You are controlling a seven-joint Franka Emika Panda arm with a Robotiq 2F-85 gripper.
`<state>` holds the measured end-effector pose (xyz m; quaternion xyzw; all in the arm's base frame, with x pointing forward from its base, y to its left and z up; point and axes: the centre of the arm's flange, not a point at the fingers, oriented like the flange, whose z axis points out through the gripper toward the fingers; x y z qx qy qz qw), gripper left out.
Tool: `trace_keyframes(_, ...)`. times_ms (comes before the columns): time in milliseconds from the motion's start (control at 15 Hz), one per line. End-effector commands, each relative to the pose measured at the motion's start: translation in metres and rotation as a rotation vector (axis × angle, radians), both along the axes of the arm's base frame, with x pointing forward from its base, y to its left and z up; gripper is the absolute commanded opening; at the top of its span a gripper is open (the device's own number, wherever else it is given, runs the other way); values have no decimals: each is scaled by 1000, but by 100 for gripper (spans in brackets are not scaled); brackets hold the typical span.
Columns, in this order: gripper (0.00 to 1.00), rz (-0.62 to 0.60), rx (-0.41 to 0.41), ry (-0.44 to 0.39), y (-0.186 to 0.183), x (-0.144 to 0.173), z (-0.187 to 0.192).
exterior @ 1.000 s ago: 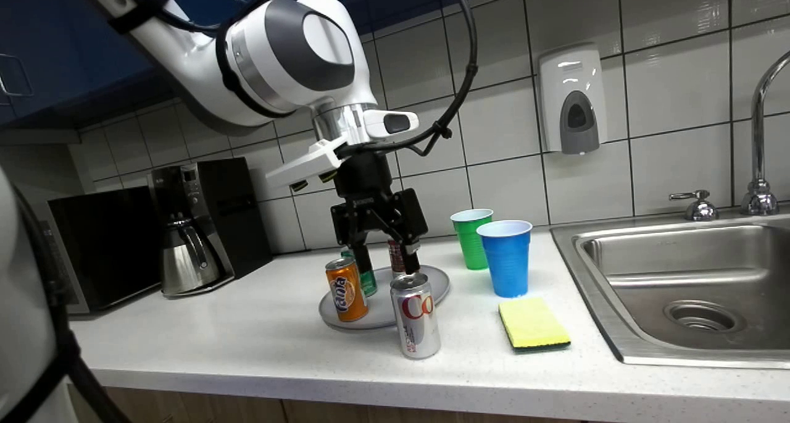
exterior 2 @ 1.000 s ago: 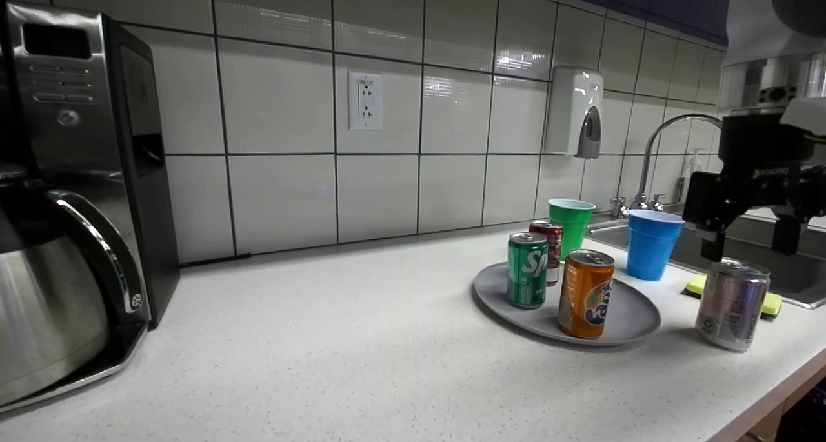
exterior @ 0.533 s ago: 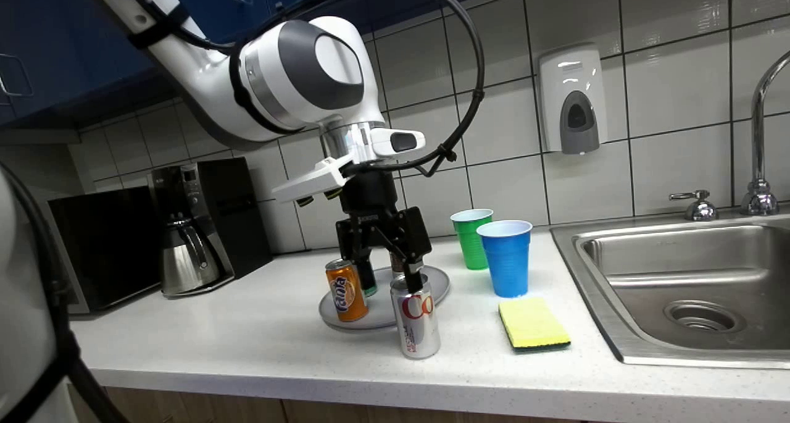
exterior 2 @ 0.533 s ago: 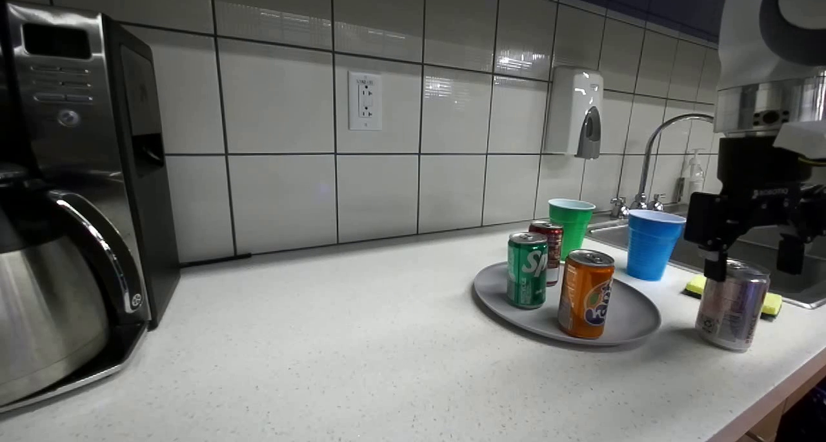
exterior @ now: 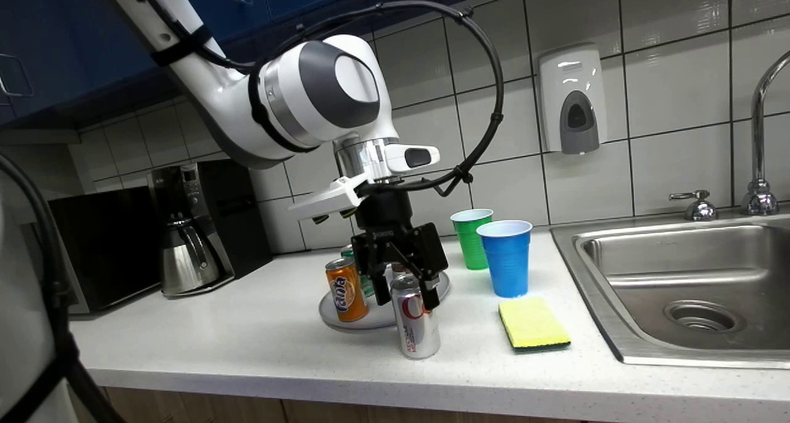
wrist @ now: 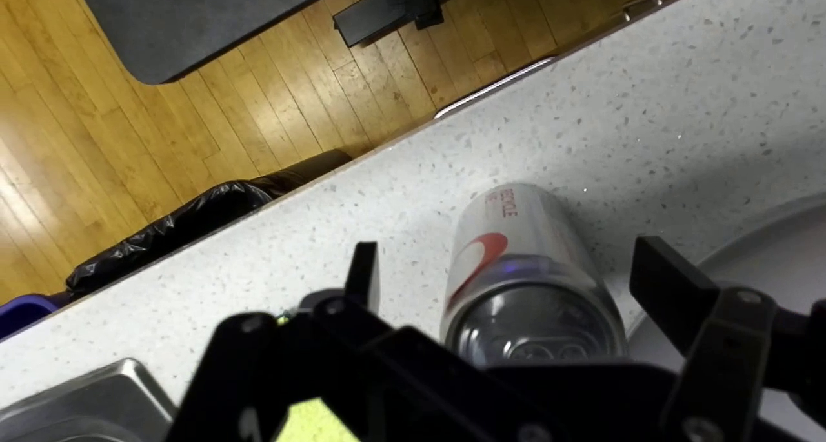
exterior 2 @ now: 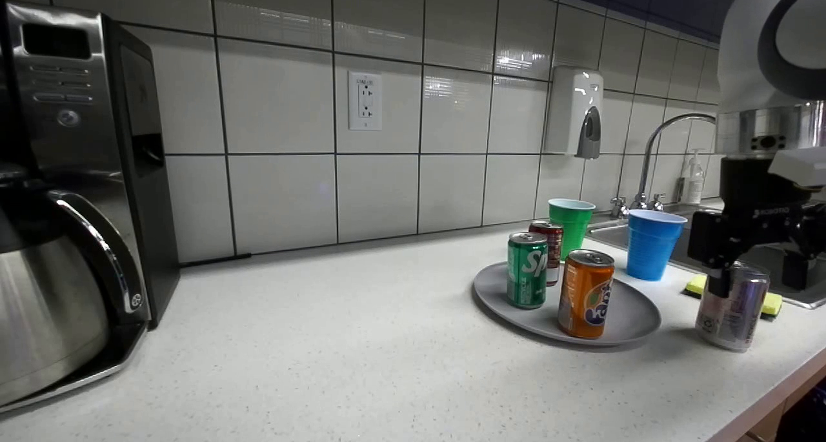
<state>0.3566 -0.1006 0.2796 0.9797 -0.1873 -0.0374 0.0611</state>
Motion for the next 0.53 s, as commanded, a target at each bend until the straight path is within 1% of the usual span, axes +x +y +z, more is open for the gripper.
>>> trace_keyframes(0,100,-24,-26,-17,0,-20,-18)
trace_keyframes(467,100,-42,-22,-44,-3,-18,-24)
